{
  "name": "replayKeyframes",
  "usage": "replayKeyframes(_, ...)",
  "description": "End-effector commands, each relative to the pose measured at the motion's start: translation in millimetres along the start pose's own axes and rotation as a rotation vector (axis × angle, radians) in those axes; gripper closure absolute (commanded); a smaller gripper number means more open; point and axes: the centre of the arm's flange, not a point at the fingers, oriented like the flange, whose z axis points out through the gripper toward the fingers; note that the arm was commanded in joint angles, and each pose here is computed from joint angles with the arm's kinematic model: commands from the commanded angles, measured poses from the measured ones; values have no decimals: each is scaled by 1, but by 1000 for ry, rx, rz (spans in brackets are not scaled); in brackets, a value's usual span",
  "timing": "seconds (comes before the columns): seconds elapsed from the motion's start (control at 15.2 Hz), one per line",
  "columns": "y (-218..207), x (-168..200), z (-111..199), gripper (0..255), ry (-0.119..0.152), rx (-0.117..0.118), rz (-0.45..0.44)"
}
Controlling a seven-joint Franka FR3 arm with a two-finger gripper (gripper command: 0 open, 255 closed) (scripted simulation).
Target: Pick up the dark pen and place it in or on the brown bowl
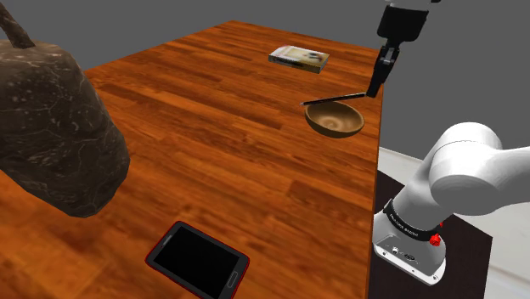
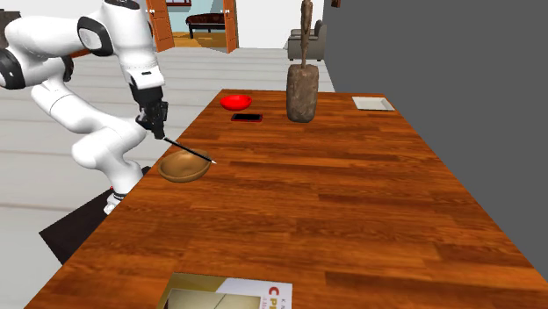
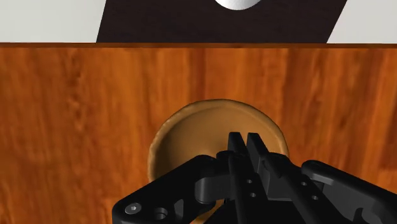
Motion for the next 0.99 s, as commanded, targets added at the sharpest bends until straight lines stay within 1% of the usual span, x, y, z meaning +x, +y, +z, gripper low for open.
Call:
replayKeyframes(0.0,6,-10,7,255,-1,0,-1)
replayKeyframes(0.86,10,-8,76,255,-1,0,-1)
replayKeyframes(0.92,10,-8,77,255,-1,0,-1)
